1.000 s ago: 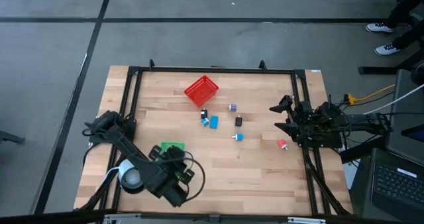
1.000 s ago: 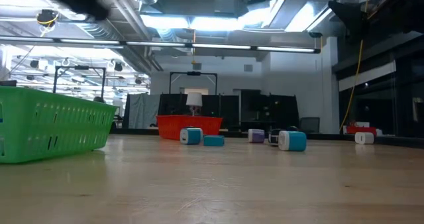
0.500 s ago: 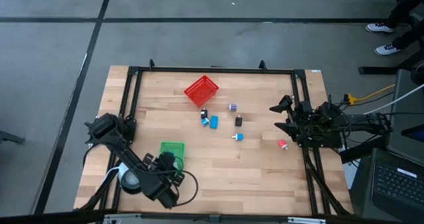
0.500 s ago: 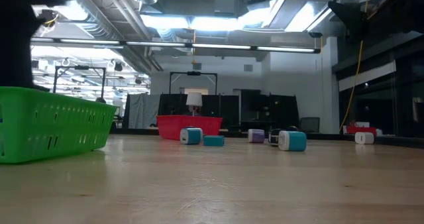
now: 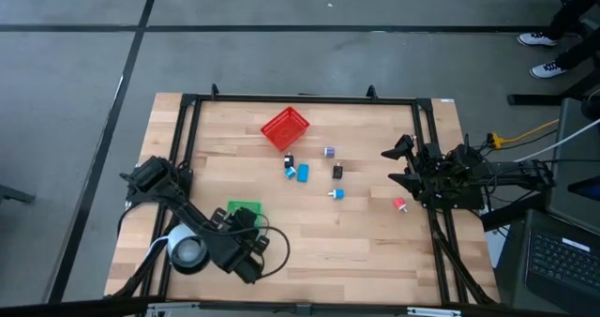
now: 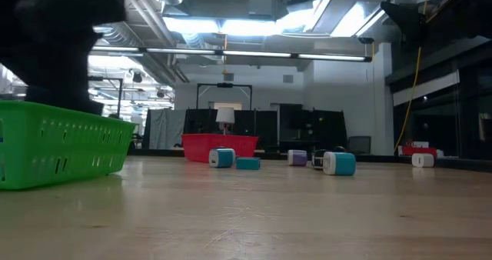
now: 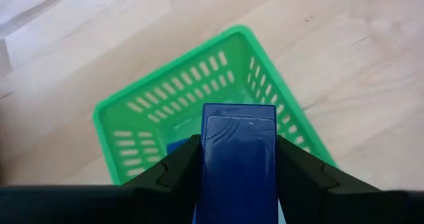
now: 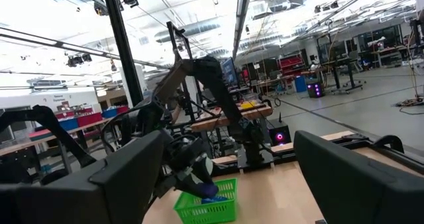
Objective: Pick & Place Office items
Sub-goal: Put the blue digital clock into the green bin, then put the light blue digital clock into the green bin
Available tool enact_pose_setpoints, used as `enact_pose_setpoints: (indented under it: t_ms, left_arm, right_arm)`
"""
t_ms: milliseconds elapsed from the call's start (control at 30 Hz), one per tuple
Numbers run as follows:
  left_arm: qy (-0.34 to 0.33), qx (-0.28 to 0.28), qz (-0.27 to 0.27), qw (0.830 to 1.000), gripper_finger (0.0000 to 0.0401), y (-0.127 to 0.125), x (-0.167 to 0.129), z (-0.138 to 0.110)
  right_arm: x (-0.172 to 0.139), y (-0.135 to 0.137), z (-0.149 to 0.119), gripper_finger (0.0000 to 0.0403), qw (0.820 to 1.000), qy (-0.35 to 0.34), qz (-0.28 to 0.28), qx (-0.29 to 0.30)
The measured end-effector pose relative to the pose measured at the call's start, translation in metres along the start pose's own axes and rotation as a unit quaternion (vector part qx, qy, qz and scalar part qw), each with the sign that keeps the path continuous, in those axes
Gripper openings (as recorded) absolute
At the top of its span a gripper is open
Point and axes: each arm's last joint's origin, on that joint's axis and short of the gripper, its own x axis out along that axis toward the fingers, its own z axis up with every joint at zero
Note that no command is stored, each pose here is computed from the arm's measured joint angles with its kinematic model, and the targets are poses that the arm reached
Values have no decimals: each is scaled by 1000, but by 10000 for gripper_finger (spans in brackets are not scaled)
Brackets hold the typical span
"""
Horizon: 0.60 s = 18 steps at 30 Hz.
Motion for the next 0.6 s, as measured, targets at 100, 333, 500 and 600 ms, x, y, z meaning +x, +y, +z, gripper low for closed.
enact_pose_setpoints:
  t_ms: [100, 333, 500, 600]
  left_arm:
    - [-1, -8, 6, 1000, 156, 0, 3, 4]
    - [-9, -10, 12, 1000, 279, 0, 4, 8]
    - [-33, -12, 2, 999, 297, -1, 4, 9]
    - [-93, -6, -32, 995, 294, -7, 0, 14]
  right_arm:
    - [0, 0, 0, 345, 1000, 0, 0, 0]
    - [0, 0, 0, 345, 1000, 0, 0, 0]
    - [0, 0, 0, 345, 1000, 0, 0, 0]
    - [0, 0, 0, 345, 1000, 0, 0, -1]
